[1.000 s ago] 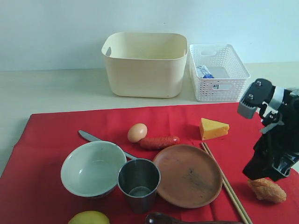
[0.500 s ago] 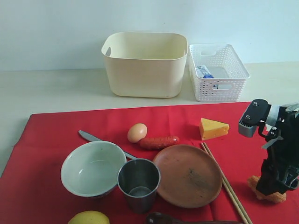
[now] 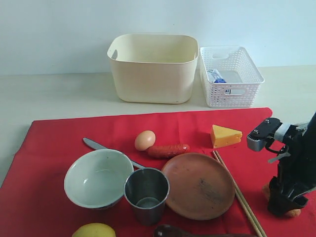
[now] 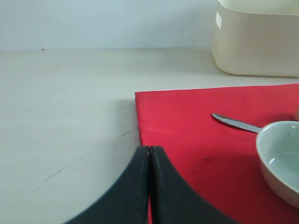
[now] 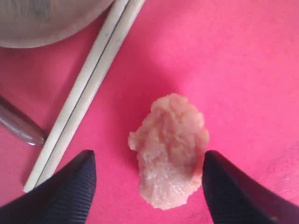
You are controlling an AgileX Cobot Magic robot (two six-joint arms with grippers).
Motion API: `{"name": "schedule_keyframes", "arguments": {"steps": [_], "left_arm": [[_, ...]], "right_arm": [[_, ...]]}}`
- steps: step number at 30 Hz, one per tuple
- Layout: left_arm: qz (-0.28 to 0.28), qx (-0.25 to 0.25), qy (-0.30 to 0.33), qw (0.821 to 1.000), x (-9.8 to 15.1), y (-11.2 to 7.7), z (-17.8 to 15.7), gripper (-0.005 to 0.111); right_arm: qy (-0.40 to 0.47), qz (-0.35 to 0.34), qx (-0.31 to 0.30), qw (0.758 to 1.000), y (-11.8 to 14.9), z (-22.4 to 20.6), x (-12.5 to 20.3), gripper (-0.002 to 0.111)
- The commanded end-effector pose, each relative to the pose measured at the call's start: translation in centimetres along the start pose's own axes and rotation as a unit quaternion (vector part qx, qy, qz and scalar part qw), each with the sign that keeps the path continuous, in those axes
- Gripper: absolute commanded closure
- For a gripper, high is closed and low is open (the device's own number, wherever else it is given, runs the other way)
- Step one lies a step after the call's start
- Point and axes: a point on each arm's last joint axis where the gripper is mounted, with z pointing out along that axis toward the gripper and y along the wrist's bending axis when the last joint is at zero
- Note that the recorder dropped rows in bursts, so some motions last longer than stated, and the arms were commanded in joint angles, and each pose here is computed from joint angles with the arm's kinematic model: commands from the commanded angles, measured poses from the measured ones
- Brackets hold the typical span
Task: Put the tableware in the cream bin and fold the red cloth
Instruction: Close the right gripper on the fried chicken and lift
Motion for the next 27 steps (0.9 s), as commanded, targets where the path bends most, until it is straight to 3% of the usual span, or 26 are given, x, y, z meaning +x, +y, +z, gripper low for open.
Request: {"name": "schedule_keyframes", "arguments": {"steps": [1, 8, 11, 13, 14, 18, 27], "left_arm": [[-0.003, -0.001, -0.007, 1.000, 0.0, 0.0, 0.0, 0.107], [-0.003, -0.001, -0.007, 1.000, 0.0, 0.0, 0.0, 0.107], [-0.003, -0.001, -0.007, 1.000, 0.0, 0.0, 0.0, 0.107], [-0.003, -0.001, -0.007, 1.000, 0.0, 0.0, 0.0, 0.107], [-0.003, -0.001, -0.007, 1.000, 0.0, 0.0, 0.0, 0.107], [-0.003, -0.001, -0.007, 1.000, 0.0, 0.0, 0.0, 0.107], [-0.003, -0.001, -0.007, 1.000, 0.0, 0.0, 0.0, 0.107]], "right_arm": [[0.022, 0.015, -0.015, 1.000, -0.1, 1.1, 0.1, 0.046], [0.044, 0.049, -0.031, 0.997, -0.1, 1.8, 0.3, 0.052], [0.068, 0.139, -0.043, 0.987, 0.2, 1.6, 0.6, 0.082], [0.087, 0.138, -0.055, 0.985, 0.3, 0.9, 0.4, 0.102], [0.090, 0.141, -0.057, 0.984, 0.2, 0.7, 0.3, 0.106], [0.059, 0.201, -0.035, 0.977, -0.8, -1.5, -1.9, 0.108], [0.022, 0.211, -0.042, 0.976, -0.7, -3.6, -3.0, 0.108]]}}
